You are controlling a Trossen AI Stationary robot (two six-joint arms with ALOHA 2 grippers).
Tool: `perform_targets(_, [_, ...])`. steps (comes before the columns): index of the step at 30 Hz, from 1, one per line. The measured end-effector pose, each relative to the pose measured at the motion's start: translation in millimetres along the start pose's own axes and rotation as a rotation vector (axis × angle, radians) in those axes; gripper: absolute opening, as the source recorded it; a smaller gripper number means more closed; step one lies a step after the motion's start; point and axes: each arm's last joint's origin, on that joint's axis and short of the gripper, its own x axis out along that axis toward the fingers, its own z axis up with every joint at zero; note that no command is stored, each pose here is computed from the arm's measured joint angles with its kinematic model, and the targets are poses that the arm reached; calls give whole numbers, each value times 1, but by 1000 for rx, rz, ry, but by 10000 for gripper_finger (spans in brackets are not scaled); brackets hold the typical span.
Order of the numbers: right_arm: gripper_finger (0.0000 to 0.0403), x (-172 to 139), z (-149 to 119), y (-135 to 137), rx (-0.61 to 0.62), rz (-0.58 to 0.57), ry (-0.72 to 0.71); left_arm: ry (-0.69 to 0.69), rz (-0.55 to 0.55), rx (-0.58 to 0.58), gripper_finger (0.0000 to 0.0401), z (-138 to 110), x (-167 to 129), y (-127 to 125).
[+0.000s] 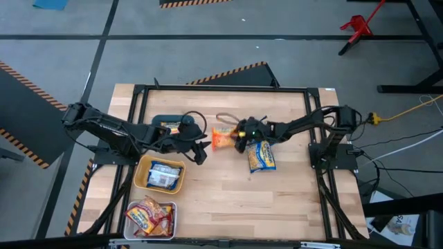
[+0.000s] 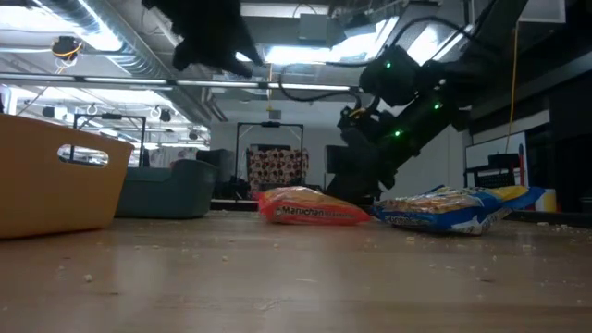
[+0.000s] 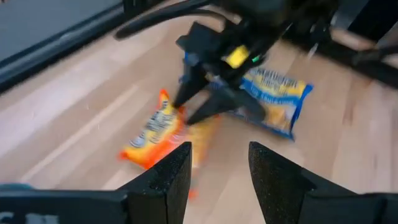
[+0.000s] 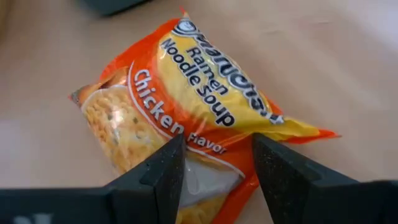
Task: Sort Maruchan noodles
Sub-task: Put the orange noodle pack into the blue bin
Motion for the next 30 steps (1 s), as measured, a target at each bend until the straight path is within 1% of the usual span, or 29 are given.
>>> perform_targets(3, [182,-2,-5,21,-55,54,17,48,16,21,154,-12,8,-3])
perform_targets(6, [182,-4,-7,37,-66,50,13,72,19,19,155,-22,18,-10])
perform_targets(9, [182,-6,-8,48,-67,37,6,99,8,47,155,-39,33,-23])
perform_targets(14, [182,-7,-10,57,-85,27,6,156,25,112,155,-73,62,-39])
perform_targets(17, [182,-8,-12,58,-91,36,30,198,54,173,155,-91,77,-40])
perform_targets(19, [182,-8,-14,59,-109,50,59,233,54,217,155,-99,84,-40])
perform_targets(21, [182,-9,-17,60,-149,73,93,261,45,232,155,-104,87,-40])
perform_targets(24, [182,-11,-23,64,-205,92,136,272,25,242,155,-105,88,-41])
perform_targets(26, [182,-12,-24,66,-225,98,142,277,-9,266,156,-104,87,-42])
perform_targets(30, [182,-13,-26,69,-259,110,143,264,-83,260,156,-96,86,-50])
